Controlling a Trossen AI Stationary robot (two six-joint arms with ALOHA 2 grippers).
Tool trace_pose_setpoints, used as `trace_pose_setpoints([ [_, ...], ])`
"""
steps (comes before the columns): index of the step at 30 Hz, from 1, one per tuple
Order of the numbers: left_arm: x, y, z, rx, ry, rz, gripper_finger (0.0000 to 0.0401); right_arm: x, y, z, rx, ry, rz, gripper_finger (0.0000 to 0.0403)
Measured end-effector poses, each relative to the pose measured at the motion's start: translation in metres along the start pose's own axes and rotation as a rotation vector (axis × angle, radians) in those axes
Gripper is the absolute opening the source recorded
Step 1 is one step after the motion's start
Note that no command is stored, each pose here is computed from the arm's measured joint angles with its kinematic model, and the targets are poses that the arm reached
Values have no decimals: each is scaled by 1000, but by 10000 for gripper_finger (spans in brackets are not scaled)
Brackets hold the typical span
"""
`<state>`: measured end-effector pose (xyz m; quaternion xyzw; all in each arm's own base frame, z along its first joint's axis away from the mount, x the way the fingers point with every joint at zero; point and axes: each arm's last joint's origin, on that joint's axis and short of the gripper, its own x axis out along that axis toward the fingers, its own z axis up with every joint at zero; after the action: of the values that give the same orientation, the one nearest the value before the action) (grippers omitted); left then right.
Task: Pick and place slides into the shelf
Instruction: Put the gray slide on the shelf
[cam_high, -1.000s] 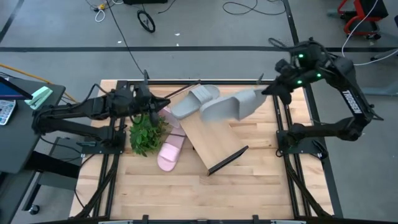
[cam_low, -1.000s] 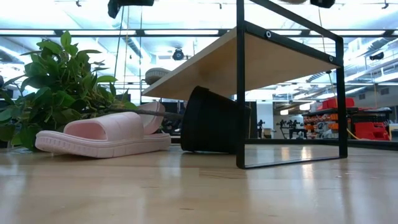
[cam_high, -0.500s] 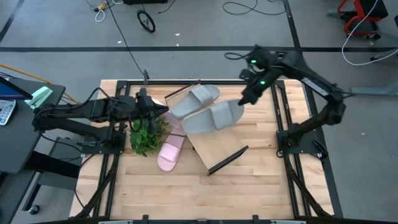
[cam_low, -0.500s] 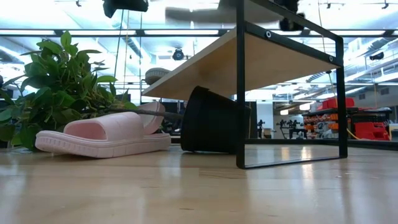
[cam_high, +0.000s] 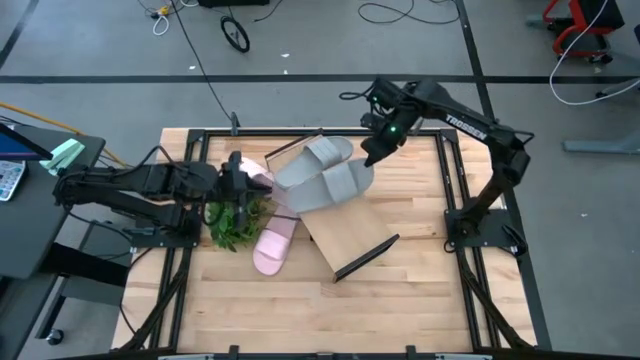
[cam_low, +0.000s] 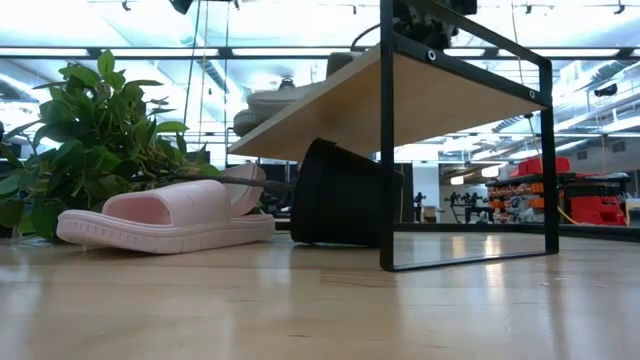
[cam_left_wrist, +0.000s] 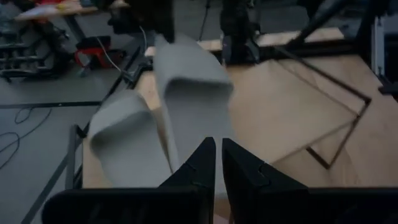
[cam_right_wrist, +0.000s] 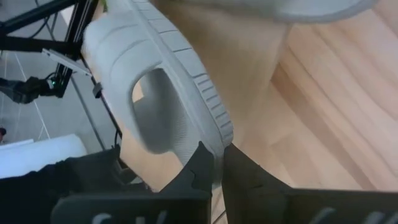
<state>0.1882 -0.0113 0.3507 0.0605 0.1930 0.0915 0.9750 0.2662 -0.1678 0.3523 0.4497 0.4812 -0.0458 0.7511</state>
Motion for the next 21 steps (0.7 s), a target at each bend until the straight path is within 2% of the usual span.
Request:
trace_pose_setpoints([
  [8, -1, 0, -12, -19, 118, 8, 17, -8, -9, 4, 42, -26, 42, 13],
  [21, -1, 0, -12, -19, 118, 9, 19, -15, -19, 6, 82, -37, 101, 13],
])
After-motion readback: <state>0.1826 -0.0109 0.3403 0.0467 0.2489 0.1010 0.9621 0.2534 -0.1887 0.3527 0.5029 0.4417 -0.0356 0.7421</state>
